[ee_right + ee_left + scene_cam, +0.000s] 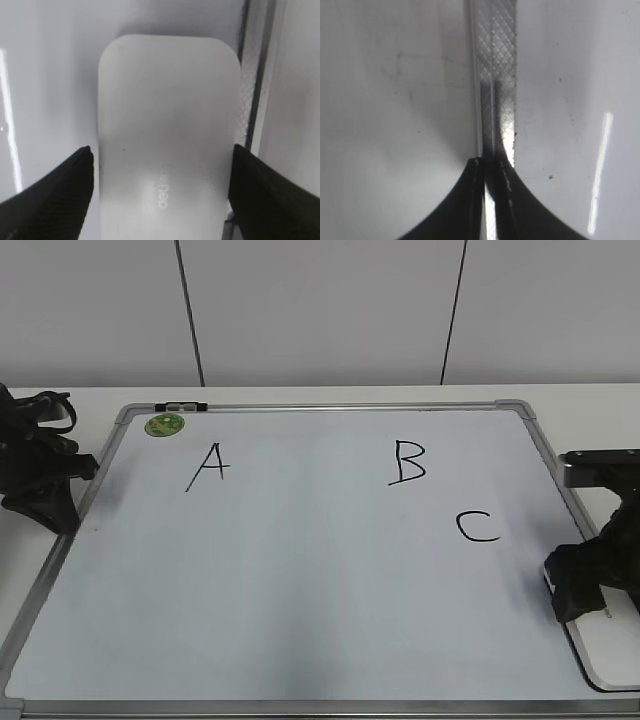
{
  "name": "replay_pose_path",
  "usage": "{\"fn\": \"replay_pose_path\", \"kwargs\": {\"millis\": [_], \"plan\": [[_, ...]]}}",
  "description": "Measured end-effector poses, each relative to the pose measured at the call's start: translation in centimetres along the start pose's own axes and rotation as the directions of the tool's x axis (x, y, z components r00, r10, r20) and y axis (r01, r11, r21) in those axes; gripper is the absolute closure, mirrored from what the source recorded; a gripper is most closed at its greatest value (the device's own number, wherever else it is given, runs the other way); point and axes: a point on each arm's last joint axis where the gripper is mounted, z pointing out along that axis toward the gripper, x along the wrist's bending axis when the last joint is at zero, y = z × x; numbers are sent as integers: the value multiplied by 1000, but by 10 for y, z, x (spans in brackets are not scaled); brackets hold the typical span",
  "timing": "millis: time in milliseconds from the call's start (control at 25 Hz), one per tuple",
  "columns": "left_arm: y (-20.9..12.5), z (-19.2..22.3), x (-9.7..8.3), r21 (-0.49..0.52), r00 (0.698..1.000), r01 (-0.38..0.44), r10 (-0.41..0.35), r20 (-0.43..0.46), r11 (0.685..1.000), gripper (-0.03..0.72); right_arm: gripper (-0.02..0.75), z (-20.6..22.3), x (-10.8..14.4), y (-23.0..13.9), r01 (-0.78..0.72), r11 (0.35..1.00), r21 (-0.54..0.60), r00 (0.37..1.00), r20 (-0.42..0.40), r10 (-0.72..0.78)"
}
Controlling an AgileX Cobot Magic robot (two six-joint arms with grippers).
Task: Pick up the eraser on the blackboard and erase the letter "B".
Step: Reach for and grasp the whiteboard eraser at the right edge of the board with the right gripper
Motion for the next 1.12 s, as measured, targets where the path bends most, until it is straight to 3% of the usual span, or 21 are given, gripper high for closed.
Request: {"fn": "replay_pose_path", "kwargs": {"millis": [440, 600, 1120], "plan": [[0, 0, 0, 0, 1000, 0, 0, 0, 1000, 677, 126, 15, 0, 3, -9, 997, 76, 1000, 6, 9], [0, 0, 0, 0, 1000, 0, 0, 0, 1000, 677, 180, 15, -1, 2, -6, 997, 80, 1000, 10, 5], [0, 0, 0, 0, 1000, 0, 0, 0, 1000, 677, 189, 7, 0, 3, -7, 999, 51, 1000, 8, 7]]}}
